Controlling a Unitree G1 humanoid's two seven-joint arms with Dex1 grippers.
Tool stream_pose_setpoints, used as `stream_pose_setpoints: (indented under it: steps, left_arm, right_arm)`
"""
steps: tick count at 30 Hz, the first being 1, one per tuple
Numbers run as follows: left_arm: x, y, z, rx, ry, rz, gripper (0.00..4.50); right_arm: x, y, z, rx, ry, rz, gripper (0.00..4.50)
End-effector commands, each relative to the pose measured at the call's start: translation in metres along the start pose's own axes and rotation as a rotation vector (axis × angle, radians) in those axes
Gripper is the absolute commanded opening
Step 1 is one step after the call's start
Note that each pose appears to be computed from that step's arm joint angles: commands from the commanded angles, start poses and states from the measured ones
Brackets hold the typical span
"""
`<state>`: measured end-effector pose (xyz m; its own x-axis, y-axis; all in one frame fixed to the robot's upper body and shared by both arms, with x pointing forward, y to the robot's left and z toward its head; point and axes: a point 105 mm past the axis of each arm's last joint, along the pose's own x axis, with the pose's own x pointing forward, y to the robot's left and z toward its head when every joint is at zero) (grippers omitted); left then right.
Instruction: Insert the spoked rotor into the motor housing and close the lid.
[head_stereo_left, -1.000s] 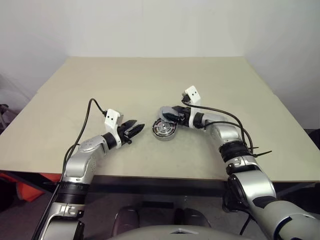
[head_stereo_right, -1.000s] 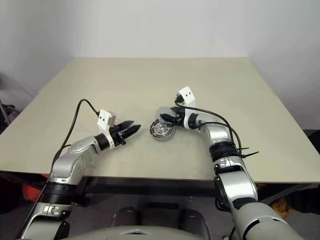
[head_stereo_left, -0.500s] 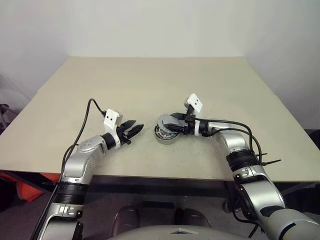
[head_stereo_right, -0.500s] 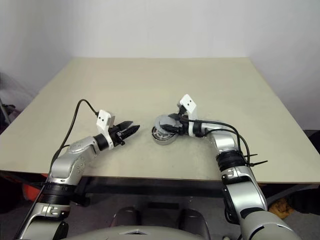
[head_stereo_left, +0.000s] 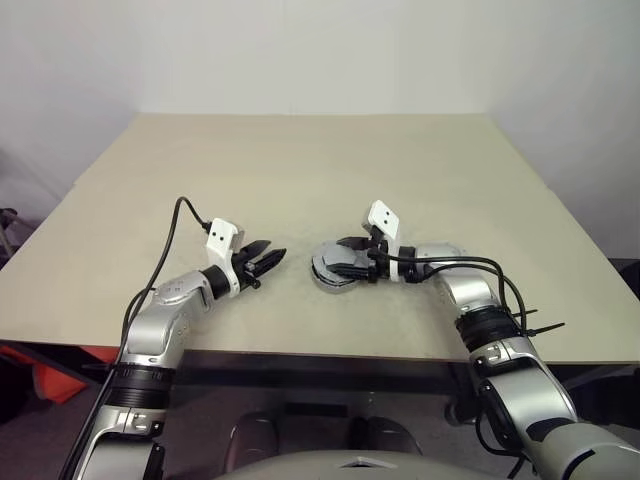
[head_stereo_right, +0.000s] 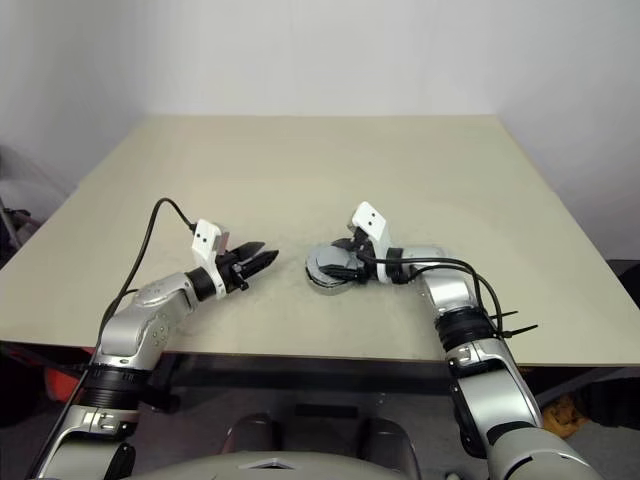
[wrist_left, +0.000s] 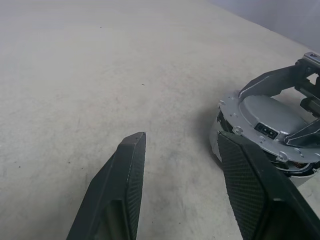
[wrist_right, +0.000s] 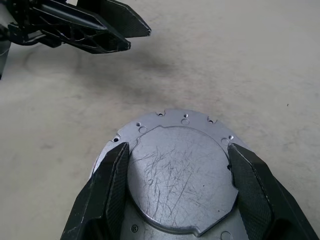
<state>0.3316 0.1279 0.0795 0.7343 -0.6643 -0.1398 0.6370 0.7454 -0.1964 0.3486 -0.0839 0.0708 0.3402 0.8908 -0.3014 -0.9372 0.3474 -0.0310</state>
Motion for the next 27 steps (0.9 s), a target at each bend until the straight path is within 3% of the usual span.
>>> stream_pose_setpoints:
  steps: [1, 17, 27]
  left_arm:
    - [-0.003, 0.0, 0.019, 0.051, -0.054, -0.001, 2.4]
    - [-0.004, 0.0, 0.017, 0.048, -0.051, 0.002, 2.4]
    - [-0.004, -0.001, 0.017, 0.049, -0.049, 0.002, 2.4]
  right_arm:
    - [-0.001, 0.004, 0.011, -0.058, -0.02, 0.033, 3.02]
    - [0.0, 0.011, -0.005, -0.094, 0.052, 0.066, 3.02]
    - [0.003, 0.0, -0.002, -0.075, 0.044, 0.001, 3.02]
